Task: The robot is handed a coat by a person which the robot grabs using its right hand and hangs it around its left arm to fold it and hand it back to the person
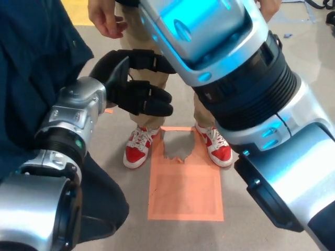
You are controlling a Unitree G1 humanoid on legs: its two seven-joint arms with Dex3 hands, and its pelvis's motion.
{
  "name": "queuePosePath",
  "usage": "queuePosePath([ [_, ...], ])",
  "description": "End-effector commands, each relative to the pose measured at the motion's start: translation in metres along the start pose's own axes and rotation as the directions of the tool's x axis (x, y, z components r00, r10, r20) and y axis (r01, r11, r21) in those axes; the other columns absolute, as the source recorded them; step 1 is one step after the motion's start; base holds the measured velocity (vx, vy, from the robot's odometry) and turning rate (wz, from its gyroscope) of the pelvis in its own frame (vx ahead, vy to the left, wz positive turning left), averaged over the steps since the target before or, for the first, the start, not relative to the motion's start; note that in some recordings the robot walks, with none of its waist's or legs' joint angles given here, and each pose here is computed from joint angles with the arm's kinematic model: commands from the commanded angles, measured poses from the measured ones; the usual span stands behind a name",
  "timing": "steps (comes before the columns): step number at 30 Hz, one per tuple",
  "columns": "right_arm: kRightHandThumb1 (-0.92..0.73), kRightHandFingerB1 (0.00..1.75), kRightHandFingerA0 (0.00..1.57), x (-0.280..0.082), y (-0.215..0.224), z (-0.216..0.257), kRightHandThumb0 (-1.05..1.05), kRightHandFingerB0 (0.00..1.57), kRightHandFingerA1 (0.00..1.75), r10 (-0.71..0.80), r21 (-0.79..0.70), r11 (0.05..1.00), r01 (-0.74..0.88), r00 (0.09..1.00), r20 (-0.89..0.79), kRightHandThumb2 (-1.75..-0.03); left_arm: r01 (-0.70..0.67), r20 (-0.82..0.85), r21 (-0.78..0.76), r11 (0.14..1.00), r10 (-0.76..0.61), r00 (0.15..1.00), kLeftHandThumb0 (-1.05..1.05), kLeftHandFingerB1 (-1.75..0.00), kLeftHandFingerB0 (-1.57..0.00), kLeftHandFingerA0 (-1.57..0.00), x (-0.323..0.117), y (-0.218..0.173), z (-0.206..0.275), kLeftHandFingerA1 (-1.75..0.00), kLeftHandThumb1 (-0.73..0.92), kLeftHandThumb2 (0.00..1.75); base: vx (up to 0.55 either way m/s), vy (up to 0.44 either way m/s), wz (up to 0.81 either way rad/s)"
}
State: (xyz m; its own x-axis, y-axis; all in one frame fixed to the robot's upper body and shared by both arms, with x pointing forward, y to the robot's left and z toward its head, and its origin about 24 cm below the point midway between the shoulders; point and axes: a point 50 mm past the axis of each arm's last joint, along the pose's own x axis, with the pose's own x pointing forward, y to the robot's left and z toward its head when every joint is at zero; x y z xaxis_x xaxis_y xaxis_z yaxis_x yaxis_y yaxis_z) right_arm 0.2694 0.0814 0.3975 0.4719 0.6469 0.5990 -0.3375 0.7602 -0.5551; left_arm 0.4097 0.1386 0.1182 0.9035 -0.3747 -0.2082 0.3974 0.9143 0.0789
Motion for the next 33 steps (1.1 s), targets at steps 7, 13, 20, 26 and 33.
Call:
queuePosePath([
  [7,-0.90,1.21,1.18,-0.158,-0.165,0.061,-0.39,1.00,1.26,-0.273,0.270,0.933,0.240,0.958,0.092,-0.67,-0.042,0.026,-0.013,0.999,0.042,0.999,-0.83,-0.38,-0.03,-0.13,-0.006,0.019,0.009,-0.45,0.73,1.04,0.00,0.000,0.00],
  [13,-0.91,1.12,1.26,-0.164,-0.180,0.055,-0.37,1.08,1.13,-0.287,0.225,0.934,0.277,0.958,0.012,-0.68,-0.048,0.039,-0.022,0.999,0.049,0.998,-0.79,-0.27,-0.11,-0.17,-0.009,0.024,0.008,-0.30,0.85,0.65,0.00,0.000,0.00],
  [20,-0.88,1.10,1.25,-0.181,-0.195,0.052,-0.35,1.11,1.11,-0.372,0.255,0.895,0.367,0.928,-0.030,-0.66,-0.056,0.051,-0.026,0.998,0.057,0.997,-0.80,-0.39,-0.08,-0.08,-0.009,0.025,0.011,-0.40,0.70,0.94,0.00,0.000,0.00],
  [26,-0.69,1.08,1.25,-0.213,-0.212,0.062,-0.40,1.10,1.15,-0.534,0.189,0.825,0.533,0.844,-0.050,-1.10,-0.094,0.057,-0.016,0.995,0.094,0.994,-0.36,-0.47,0.00,0.00,-0.013,0.035,0.017,-0.48,0.50,1.07,0.00,0.000,0.00],
  [33,-0.72,1.13,1.23,-0.276,-0.219,0.047,-0.36,1.11,1.18,-0.668,0.190,0.694,0.694,0.720,-0.191,-1.13,-0.115,0.058,-0.032,0.993,0.117,0.991,-0.37,-0.47,0.00,0.00,-0.019,0.046,0.014,-0.48,0.48,1.07,0.00,0.000,0.00],
])
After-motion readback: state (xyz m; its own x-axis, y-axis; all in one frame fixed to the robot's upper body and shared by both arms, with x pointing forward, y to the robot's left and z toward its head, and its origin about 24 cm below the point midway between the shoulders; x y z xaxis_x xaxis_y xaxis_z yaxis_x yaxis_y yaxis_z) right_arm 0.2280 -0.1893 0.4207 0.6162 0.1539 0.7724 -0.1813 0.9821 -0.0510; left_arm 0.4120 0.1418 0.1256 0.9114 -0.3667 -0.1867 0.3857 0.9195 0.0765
